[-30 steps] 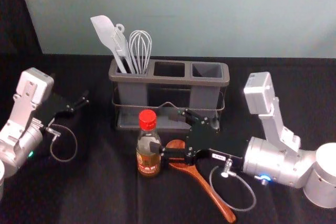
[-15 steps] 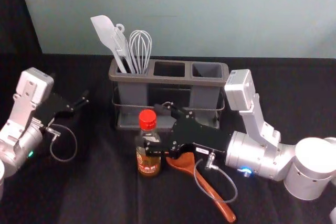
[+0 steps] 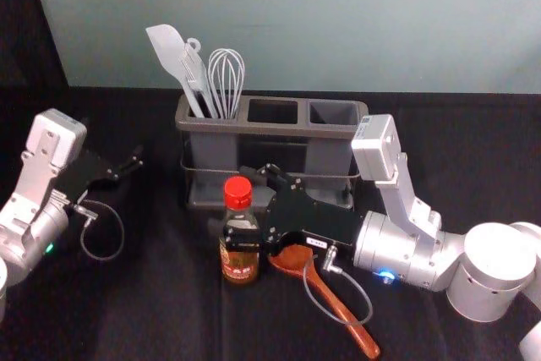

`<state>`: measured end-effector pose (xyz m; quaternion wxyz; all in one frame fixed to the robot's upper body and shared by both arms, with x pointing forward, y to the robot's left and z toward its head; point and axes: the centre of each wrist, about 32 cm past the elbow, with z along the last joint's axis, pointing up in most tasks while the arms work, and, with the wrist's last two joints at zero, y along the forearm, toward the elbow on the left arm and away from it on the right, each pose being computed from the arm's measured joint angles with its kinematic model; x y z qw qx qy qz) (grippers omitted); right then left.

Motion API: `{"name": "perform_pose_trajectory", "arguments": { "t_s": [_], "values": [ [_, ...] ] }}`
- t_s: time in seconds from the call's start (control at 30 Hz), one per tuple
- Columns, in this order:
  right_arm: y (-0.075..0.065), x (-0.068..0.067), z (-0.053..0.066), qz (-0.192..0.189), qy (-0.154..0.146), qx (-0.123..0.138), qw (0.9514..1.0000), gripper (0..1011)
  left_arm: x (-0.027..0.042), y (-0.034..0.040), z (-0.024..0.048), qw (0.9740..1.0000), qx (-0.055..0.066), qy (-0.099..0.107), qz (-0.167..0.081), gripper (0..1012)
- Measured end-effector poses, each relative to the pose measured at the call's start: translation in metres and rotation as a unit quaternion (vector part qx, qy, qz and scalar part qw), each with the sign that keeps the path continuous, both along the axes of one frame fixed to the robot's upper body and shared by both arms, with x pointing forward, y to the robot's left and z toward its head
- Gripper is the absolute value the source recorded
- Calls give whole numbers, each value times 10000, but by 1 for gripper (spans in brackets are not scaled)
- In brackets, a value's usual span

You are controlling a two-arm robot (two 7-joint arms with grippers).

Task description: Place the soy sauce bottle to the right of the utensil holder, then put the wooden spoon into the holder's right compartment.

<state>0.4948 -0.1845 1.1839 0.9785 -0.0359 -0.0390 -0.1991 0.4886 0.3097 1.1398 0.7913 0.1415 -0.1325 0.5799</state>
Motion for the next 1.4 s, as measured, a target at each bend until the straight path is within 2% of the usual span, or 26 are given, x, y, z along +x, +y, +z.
{"name": "perform_pose_trajectory", "arguments": {
  "t_s": [0.37, 0.47, 0.77, 0.8, 0.9, 0.97, 1.0, 1.07, 1.4],
  "values": [
    [-5, -1, 0, -2, 1, -1, 10000, 1000, 0, 0, 0, 10000, 0, 0, 0, 1005],
    [-6, -1, 1, -3, 1, 0, 10000, 947, 0, 0, 0, 10000, 0, 0, 0, 1005],
    [-9, -1, 5, -2, 1, 2, 10000, 681, 0, 0, 0, 10000, 0, 0, 0, 1005],
    [-9, 0, 5, -1, 1, 2, 10000, 681, 0, 0, 0, 10000, 0, 0, 0, 1005],
    [-10, -1, 5, -2, 2, 2, 10000, 554, 0, 0, 0, 10000, 0, 0, 0, 1005],
    [-10, -1, 5, -2, 4, 2, 10000, 512, 0, 0, 0, 10000, 0, 0, 0, 1005],
    [-10, 0, 5, -3, 5, 2, 10000, 450, 0, 0, 0, 10000, 0, 0, 0, 1005],
    [-10, -1, 5, -4, 6, 1, 10000, 398, 0, 0, 0, 10000, 0, 0, 0, 1005],
    [-10, -1, 5, -4, 7, 1, 10000, 387, 0, 0, 0, 10000, 0, 0, 0, 1005]
  ]
}}
